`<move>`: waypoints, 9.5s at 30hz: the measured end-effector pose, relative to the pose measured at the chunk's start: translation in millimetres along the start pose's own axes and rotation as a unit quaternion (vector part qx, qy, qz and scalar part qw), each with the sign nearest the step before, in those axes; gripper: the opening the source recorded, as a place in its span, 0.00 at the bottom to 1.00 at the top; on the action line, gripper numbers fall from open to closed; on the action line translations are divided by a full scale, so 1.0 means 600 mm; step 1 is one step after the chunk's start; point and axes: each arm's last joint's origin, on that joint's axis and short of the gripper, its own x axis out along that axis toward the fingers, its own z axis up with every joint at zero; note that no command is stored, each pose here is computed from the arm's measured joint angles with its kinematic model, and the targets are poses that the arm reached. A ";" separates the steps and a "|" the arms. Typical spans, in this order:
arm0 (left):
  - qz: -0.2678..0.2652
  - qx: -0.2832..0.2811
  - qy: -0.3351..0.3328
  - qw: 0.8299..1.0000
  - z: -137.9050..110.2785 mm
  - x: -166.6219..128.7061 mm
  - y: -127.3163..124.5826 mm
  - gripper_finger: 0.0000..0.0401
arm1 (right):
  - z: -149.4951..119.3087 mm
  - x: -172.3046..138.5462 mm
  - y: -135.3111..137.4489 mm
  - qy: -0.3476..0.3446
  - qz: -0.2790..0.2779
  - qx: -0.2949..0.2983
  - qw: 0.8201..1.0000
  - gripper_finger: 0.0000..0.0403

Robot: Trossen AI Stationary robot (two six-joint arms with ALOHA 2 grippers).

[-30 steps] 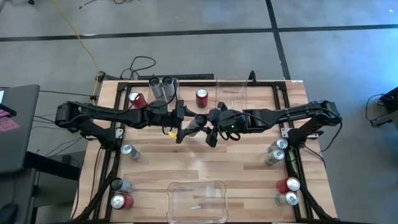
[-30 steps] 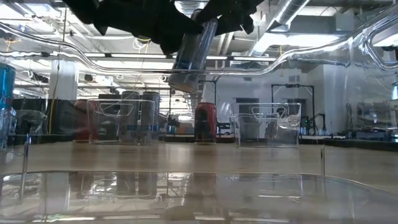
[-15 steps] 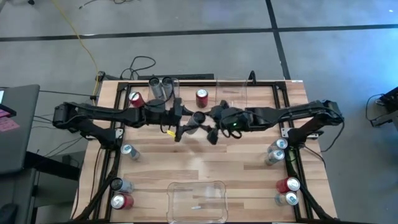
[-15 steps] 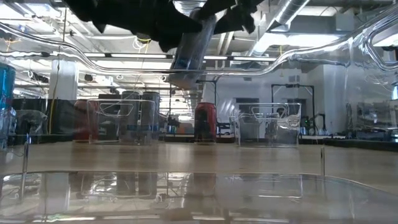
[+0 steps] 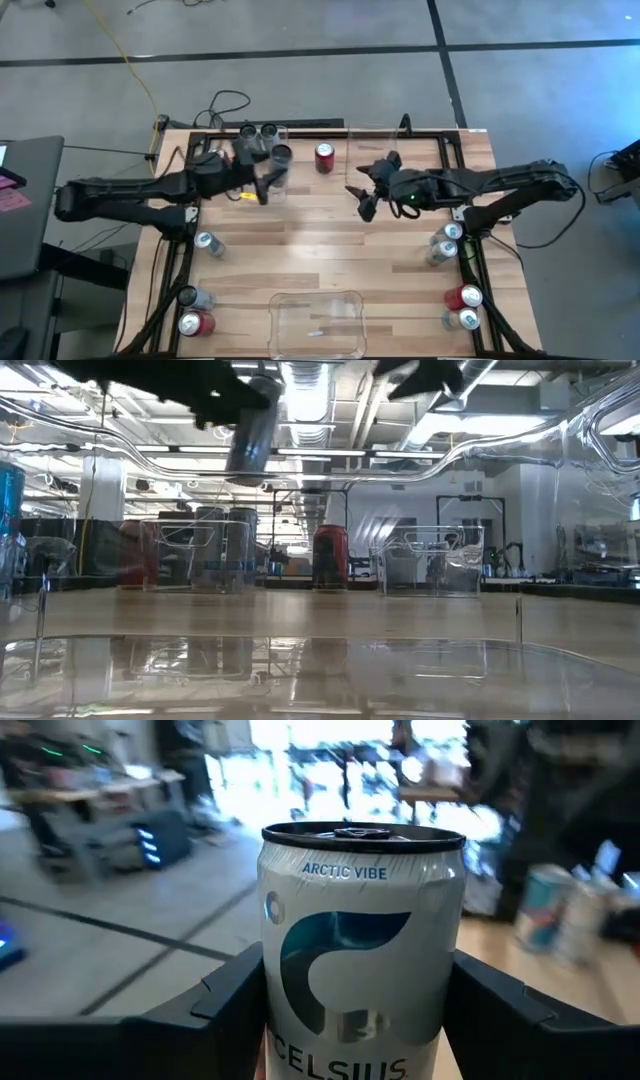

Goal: Sort soda cans
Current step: Put the top white and blue soda can into the top left transparent bin, then put the white and blue soda can into the top left transparent bin

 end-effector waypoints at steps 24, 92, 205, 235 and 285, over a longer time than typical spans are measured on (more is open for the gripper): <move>0.214 -0.079 -0.029 0.973 -0.198 -0.067 0.072 0.59 | -0.027 0.027 -0.040 0.000 -0.056 0.018 0.998 0.76; 0.222 0.036 0.055 0.973 -0.243 -0.041 0.070 0.79 | -0.036 0.029 -0.028 0.016 -0.046 0.001 0.999 0.76; 0.119 -0.001 0.071 0.990 -0.056 -0.111 0.046 0.86 | -0.067 0.056 -0.046 0.050 -0.082 0.012 0.995 0.76; -0.093 -0.132 0.334 0.929 0.044 -0.163 -0.069 0.86 | -0.050 0.058 -0.059 0.035 -0.117 -0.068 0.990 0.76; -0.085 -0.198 0.678 0.703 0.036 -0.338 -0.244 0.86 | -0.044 0.047 -0.027 -0.010 -0.071 0.042 0.997 0.76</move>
